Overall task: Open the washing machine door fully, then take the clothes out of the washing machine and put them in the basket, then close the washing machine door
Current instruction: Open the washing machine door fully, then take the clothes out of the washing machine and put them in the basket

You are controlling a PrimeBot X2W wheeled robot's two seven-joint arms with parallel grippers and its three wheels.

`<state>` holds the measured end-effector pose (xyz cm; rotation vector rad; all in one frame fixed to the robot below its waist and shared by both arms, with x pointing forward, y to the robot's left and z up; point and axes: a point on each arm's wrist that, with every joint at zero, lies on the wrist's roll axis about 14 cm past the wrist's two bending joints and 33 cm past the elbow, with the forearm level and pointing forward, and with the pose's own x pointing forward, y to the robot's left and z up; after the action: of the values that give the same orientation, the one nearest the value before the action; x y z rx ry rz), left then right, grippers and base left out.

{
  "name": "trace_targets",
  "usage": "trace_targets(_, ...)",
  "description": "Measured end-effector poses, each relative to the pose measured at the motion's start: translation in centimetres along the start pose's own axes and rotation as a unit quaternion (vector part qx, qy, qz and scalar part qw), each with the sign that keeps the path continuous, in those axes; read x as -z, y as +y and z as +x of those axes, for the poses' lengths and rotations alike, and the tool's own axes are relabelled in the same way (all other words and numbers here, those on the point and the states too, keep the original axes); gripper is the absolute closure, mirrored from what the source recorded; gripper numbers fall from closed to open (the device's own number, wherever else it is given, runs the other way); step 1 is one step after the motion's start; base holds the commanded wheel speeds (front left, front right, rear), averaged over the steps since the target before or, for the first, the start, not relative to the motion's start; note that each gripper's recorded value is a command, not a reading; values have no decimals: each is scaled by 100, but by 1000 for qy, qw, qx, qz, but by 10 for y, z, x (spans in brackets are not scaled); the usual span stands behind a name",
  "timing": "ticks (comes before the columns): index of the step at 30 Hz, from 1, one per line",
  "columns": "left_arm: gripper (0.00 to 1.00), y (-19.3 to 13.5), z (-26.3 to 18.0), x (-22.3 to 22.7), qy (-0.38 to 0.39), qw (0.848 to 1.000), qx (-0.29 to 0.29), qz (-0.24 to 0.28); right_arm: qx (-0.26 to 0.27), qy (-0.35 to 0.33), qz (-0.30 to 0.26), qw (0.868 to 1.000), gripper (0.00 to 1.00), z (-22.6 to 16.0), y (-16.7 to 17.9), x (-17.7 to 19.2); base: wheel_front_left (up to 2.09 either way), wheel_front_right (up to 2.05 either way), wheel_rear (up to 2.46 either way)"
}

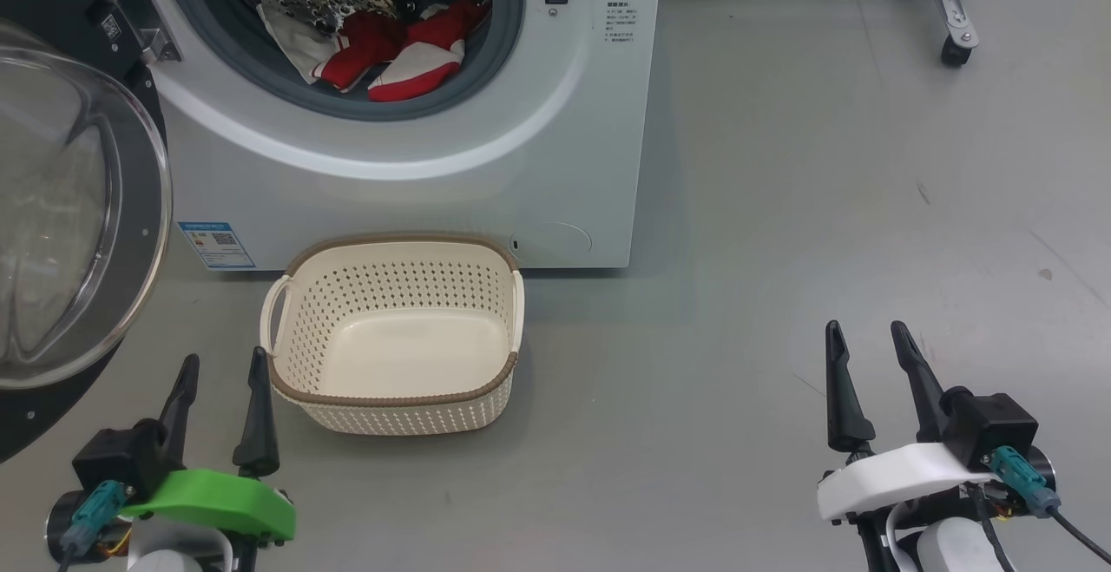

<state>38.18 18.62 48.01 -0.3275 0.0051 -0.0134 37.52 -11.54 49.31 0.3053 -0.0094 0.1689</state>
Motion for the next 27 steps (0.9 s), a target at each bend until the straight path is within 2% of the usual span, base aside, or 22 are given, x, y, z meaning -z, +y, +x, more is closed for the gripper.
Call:
trace_targets(17, 0, -4, 2, -2, -4, 1000, 5, 1, 0, 0, -4, 1000, 0, 0, 0, 0, 0, 0, 0)
trace_targets(27, 0, -3, -1, 1, 0, 1000, 4, 1, -7, 3, -26, 1000, 0, 0, 3, 2, 0, 0, 0)
